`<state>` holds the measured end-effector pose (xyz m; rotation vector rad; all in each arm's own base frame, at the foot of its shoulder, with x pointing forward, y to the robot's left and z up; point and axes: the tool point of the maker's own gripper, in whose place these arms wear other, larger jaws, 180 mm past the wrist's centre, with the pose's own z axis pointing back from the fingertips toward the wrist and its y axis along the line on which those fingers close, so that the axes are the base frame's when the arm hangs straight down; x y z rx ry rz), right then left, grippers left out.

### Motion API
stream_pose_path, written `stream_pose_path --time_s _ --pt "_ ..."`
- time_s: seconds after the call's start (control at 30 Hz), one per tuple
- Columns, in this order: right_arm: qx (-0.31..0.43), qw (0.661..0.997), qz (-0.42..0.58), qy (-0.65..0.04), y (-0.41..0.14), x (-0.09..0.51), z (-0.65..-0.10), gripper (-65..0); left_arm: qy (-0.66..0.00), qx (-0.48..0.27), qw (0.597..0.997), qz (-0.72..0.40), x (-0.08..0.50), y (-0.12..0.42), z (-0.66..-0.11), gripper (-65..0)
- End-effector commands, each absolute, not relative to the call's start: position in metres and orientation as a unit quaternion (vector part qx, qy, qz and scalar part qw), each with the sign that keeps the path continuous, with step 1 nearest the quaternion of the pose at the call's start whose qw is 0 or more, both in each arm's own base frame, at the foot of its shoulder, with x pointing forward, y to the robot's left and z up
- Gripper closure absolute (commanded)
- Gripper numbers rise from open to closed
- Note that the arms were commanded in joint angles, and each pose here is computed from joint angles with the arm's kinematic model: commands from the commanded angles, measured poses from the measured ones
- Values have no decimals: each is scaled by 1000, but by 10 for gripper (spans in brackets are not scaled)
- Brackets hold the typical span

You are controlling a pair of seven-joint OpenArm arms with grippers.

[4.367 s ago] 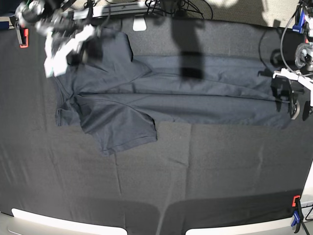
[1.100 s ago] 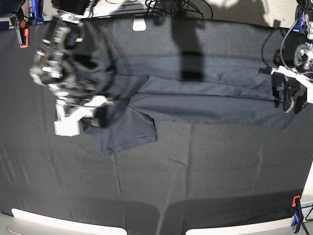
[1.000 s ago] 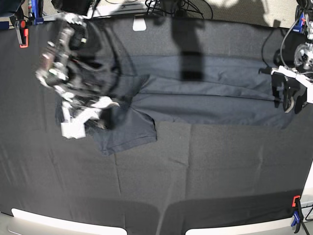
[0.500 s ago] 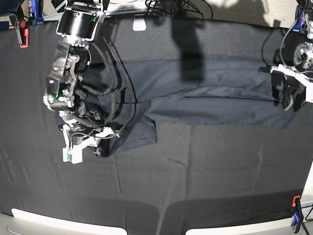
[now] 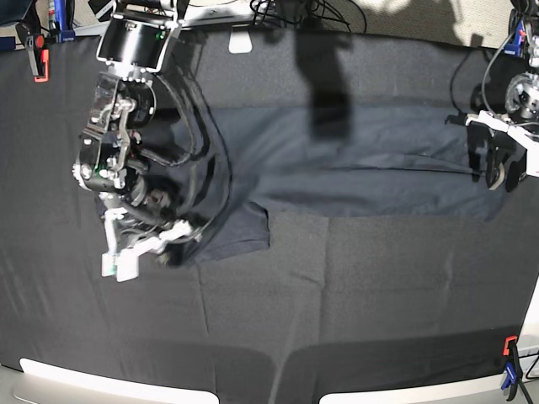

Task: Layout the t-shirt on the table in an organized manner, then fold the t-shirt properly
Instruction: 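Lower the right gripper onto the sleeve and grasp the fabric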

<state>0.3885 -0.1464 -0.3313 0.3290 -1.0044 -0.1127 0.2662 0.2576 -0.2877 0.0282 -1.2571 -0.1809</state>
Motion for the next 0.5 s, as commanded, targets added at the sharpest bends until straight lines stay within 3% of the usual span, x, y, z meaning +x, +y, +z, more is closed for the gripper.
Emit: stream_pose_path --time_s 0.0,0.13,0.2,0.27,0.33,0.47 --pt "170 845 -39 -505 -139 396 -313 -7 -606 17 790 -89 270 259 -273 -174" --pt "195 837 -2 -511 -117 394 -311 -18 -606 17 791 -89 270 259 -274 -175" --pt "204 830 24 -518 -108 395 -305 -101 -606 17 791 -89 270 260 -274 -174" --pt "203 826 29 -524 -108 399 -299 -229 -606 17 791 -89 270 260 -274 -175" --pt "202 821 32 -533 -108 406 -290 -303 -605 17 791 -89 270 259 -274 -174" --pt "204 814 39 -543 -106 418 -273 -312 -605 17 791 -89 270 259 -274 -175"
